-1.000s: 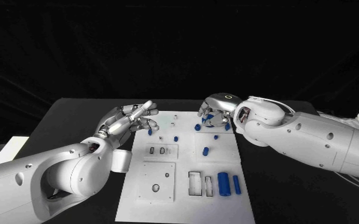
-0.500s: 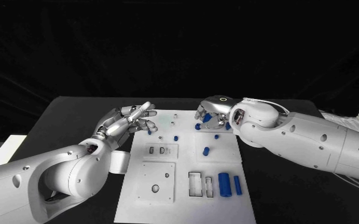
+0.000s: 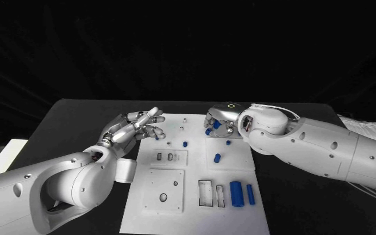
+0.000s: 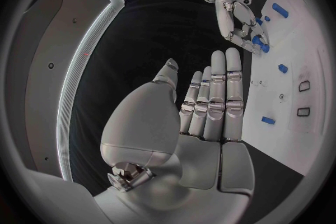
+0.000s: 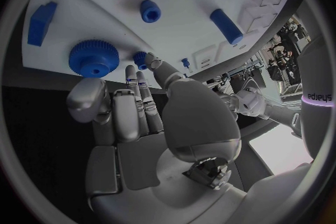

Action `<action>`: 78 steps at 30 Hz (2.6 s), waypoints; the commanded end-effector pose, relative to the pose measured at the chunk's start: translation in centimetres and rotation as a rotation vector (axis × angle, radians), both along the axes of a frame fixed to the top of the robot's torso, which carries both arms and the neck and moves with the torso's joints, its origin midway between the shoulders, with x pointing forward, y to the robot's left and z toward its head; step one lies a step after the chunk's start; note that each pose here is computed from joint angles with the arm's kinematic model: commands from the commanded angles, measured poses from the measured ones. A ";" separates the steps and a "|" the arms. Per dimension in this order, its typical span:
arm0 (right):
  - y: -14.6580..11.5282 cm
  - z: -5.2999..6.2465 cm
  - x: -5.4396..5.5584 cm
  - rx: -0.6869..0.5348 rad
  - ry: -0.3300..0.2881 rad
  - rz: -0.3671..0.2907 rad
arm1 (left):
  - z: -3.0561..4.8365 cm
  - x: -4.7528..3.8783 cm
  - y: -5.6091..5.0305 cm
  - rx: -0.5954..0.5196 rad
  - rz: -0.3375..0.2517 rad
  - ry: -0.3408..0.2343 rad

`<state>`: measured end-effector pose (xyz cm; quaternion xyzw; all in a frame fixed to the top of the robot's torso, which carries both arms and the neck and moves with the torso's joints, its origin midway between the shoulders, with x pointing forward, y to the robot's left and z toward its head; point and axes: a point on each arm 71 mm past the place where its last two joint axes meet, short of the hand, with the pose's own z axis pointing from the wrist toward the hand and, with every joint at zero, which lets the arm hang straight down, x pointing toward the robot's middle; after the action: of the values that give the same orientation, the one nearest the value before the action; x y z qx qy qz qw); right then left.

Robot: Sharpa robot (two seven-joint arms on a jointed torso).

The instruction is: Assemble the parts on the task board

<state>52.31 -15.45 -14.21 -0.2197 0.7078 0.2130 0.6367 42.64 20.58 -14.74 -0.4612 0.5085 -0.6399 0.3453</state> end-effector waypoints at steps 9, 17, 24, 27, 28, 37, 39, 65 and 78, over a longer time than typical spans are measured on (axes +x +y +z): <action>0.2 -0.6 0.1 -0.050 0.021 -0.004 | 0.19 -0.13 -0.1 -0.010 -0.013 0.003; 0.4 -0.4 0.0 -0.034 -0.020 0.010 | 0.15 -0.10 -0.1 -0.009 -0.015 0.007; 0.7 0.2 -0.3 0.016 -0.086 0.022 | 0.11 -0.07 -0.1 -0.007 -0.016 0.012; 0.8 0.6 -0.6 0.045 -0.114 0.026 | 0.09 -0.06 -0.1 -0.007 -0.017 0.014; 0.9 0.7 -0.7 0.055 -0.121 0.025 | 0.08 -0.05 -0.1 -0.006 -0.017 0.015; 1.1 1.9 -0.2 0.104 -0.172 -0.013 | 0.03 0.00 -0.1 -0.005 -0.019 0.020; 1.3 2.0 0.0 0.108 -0.179 -0.022 | 0.02 0.00 -0.1 -0.005 -0.020 0.020; 4.7 2.5 1.0 0.136 -0.225 -0.013 | 0.48 0.04 -0.2 -0.008 -0.027 0.012; 5.4 2.3 1.5 0.122 -0.214 -0.017 | 0.54 -0.02 -0.3 -0.009 -0.029 0.012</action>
<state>53.77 -10.18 -11.78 -0.1906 0.6218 0.2322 0.7232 42.71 20.58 -14.39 -0.4647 0.5149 -0.6356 0.3392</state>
